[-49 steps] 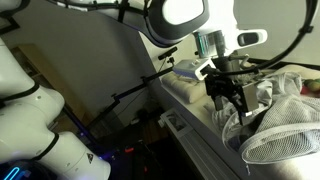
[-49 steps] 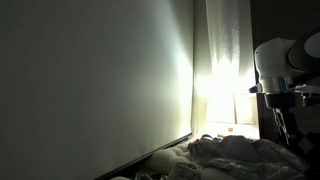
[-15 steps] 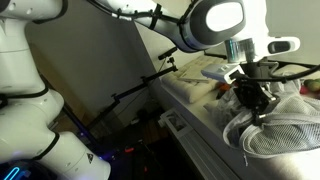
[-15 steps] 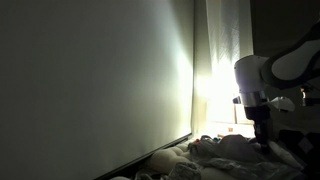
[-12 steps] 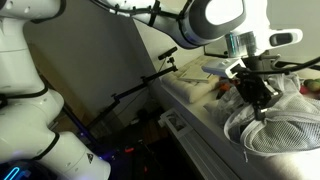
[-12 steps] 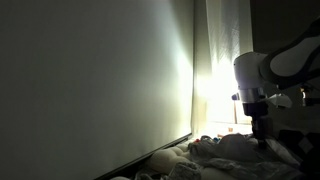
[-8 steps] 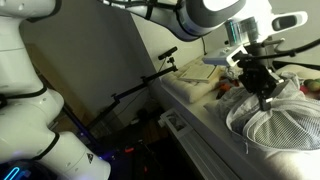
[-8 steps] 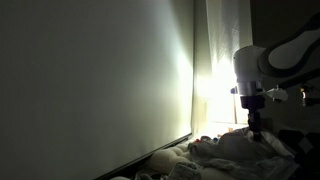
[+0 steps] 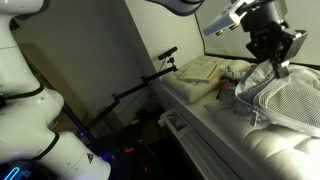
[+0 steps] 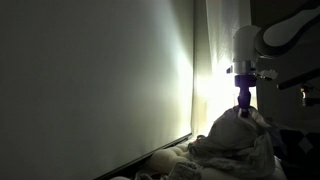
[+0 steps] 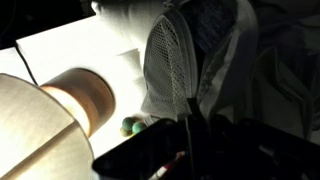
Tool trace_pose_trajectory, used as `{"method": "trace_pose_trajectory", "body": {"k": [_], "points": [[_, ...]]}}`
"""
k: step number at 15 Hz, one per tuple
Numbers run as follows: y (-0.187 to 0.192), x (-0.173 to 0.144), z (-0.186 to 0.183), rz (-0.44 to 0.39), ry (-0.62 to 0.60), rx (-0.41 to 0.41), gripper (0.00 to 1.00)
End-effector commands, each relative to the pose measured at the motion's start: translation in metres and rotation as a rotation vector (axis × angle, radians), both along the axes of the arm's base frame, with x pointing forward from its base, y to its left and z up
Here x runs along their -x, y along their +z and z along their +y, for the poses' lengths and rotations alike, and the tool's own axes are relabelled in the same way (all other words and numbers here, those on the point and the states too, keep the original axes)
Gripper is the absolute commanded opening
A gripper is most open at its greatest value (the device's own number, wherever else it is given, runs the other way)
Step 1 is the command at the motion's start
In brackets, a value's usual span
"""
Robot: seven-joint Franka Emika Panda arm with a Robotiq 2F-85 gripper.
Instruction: Take the pair of socks out of the bag then move the bag slightly forward
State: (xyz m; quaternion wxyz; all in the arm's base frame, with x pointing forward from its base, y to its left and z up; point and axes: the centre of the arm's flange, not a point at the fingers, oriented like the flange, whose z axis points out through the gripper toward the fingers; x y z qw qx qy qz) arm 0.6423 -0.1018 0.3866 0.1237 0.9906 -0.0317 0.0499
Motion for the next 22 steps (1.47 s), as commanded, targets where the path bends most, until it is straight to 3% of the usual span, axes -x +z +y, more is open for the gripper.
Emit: {"method": "trace_pose_trajectory", "body": {"k": [1, 9, 13, 17, 18, 19, 22], "points": [[0.045, -0.013, 0.010, -0.026, 0.064, -0.009, 0.01], [0.087, -0.045, 0.044, -0.144, 0.135, 0.005, 0.01], [0.071, -0.049, 0.043, -0.157, 0.126, 0.013, 0.01], [0.028, -0.051, 0.040, -0.086, 0.147, -0.005, 0.01], [0.016, -0.049, 0.040, -0.041, 0.170, -0.015, 0.28], [0.004, -0.047, 0.041, -0.013, 0.174, -0.004, 0.29], [-0.022, -0.039, 0.042, 0.088, 0.246, -0.020, 0.50]]}}
